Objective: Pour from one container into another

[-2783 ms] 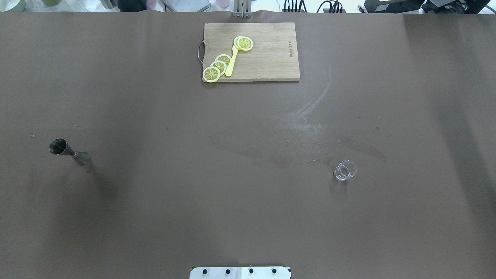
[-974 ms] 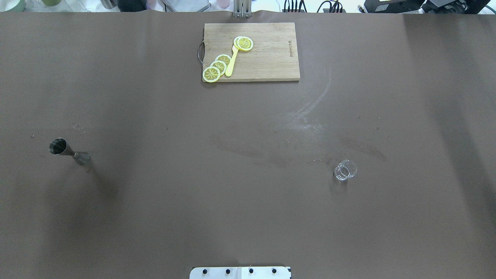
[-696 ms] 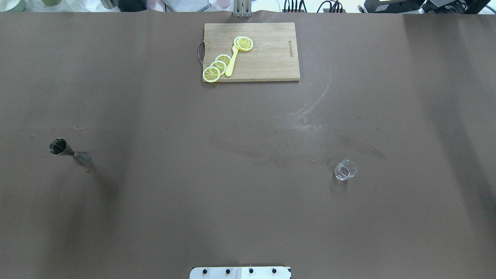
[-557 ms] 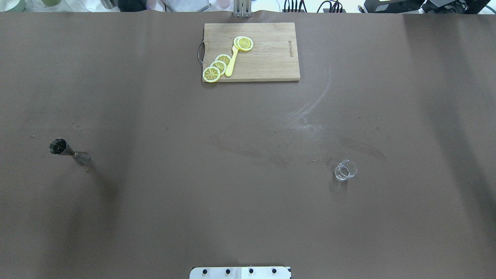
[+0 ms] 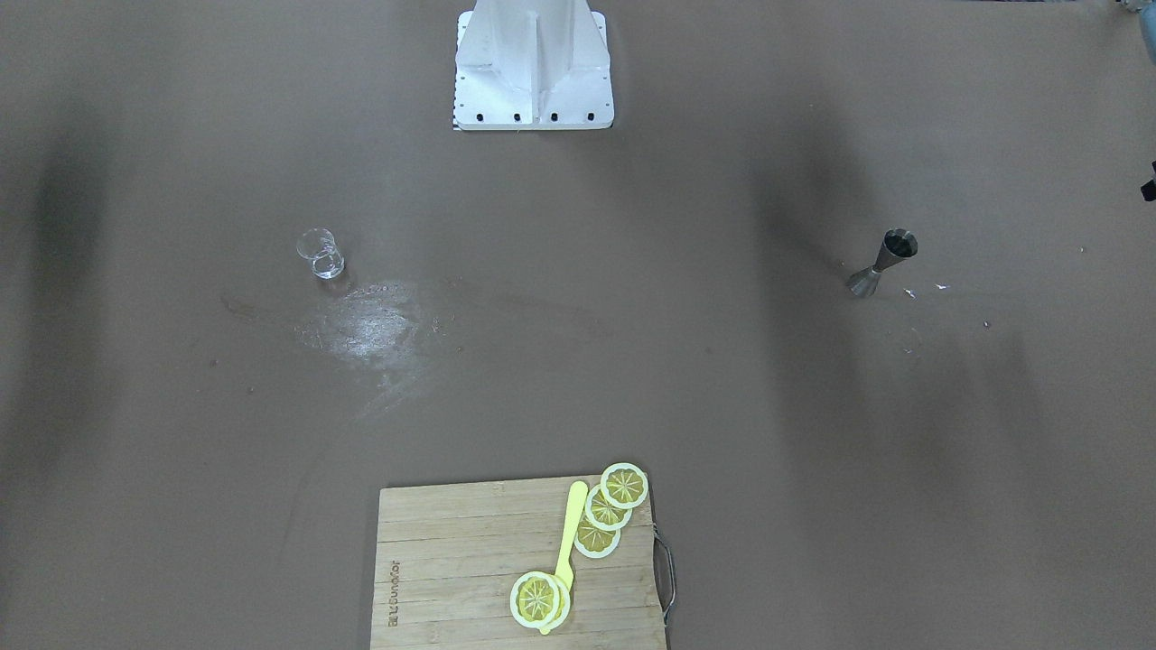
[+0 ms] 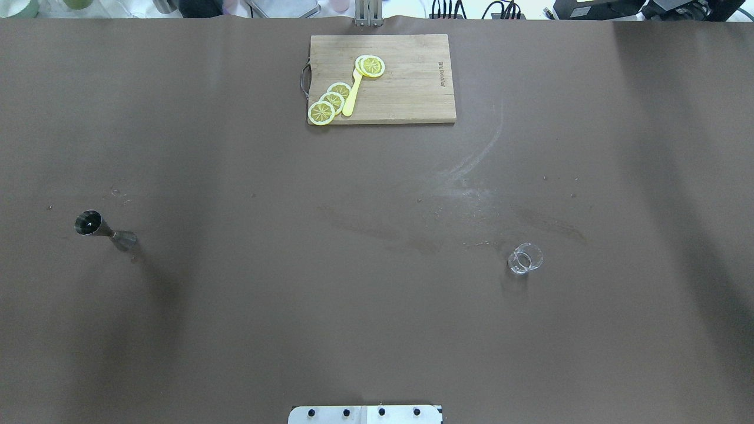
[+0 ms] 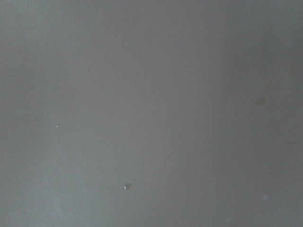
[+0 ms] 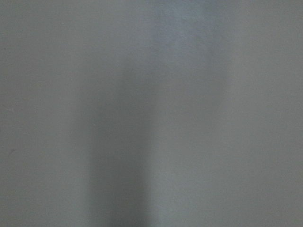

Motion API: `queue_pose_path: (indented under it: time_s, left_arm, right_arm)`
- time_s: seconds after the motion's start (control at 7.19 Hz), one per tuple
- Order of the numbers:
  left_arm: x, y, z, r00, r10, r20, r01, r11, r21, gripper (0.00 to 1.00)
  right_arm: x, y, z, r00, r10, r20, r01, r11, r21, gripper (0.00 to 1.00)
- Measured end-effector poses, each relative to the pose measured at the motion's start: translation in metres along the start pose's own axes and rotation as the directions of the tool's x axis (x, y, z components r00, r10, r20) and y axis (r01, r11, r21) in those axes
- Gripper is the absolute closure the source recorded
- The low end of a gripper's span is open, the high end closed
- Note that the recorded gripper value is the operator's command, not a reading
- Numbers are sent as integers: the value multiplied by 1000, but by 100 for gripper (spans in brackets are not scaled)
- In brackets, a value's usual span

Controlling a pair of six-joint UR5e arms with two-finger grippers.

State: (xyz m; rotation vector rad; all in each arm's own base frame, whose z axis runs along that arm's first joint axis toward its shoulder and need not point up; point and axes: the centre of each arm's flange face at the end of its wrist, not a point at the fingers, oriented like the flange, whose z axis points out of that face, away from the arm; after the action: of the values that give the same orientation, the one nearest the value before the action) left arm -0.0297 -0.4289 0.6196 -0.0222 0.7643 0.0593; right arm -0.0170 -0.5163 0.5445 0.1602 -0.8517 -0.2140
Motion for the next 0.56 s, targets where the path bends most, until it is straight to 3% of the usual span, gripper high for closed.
queue_pose_path:
  time_s: [0.28,0.56]
  left_arm:
    - [0,10,-1,1000,-3,-5,3,1000,-1,2]
    - [4,15,-8,1000,11,-5,-11,1000,18,2]
  right_arm:
    - [-45,-28,0,992,-104,67,103,994,28,0]
    - [-87,-39,21,960,-264,95,256,963,88,0]
